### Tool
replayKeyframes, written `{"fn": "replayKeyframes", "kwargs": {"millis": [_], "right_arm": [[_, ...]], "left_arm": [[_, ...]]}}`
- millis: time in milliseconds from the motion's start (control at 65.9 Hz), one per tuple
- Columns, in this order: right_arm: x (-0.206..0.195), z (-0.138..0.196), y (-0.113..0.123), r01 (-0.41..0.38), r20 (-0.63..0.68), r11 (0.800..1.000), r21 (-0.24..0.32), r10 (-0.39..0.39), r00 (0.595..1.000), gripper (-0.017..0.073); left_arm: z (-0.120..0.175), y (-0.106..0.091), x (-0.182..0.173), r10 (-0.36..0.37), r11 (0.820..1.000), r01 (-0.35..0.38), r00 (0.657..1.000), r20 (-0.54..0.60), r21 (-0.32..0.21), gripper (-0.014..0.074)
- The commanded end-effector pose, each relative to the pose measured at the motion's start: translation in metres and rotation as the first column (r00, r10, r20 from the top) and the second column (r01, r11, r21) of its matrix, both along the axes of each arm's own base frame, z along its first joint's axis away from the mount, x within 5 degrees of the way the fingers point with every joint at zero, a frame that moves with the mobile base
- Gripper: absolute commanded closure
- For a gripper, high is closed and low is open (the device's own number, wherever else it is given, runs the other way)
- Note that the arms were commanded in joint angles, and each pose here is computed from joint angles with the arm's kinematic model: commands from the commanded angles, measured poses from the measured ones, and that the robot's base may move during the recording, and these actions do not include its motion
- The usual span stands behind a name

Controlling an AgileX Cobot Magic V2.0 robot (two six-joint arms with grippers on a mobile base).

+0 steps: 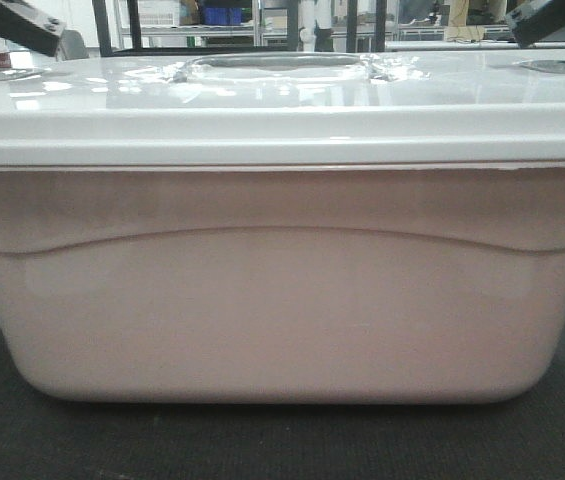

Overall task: Grab white bin and place on right shelf
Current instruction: 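Close both grippers on the bin's lid rim at its ends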

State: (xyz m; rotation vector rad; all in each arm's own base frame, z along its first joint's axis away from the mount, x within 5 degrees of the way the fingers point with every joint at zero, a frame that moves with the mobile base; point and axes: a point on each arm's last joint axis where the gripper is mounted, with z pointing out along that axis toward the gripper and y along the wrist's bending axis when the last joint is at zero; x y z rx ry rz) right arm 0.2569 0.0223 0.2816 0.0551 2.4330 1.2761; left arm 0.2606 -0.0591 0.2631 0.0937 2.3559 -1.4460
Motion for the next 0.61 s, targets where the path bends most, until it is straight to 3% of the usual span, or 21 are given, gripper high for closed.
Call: {"fn": "replayKeyframes", "kwargs": {"millis": [0,213,440,592], "right_arm": [[-0.009,0.021,0.008,-0.089,0.039,0.99,0.11,0.085,0.996,-0.0036],[-0.009,0.02,0.014,-0.1,0.035,0.989,0.108,0.096,0.995,-0.0036],[-0.008,0.02,0.023,-0.117,0.042,0.988,0.097,0.114,0.993,-0.0036],[-0.008,0.02,0.024,-0.118,0.04,0.988,0.098,0.114,0.993,-0.0036]], "left_arm": [[0.021,-0.007,-0.002,-0.012,0.996,0.017,0.999,0.05,-0.093,0.0153],[0.02,-0.009,-0.005,-0.051,0.995,0.054,0.998,0.044,-0.087,0.0153],[0.016,-0.008,-0.007,-0.076,0.996,0.077,0.996,0.038,-0.036,0.0153],[0.015,-0.008,-0.007,-0.078,0.996,0.079,0.996,0.038,-0.032,0.0153]]}}
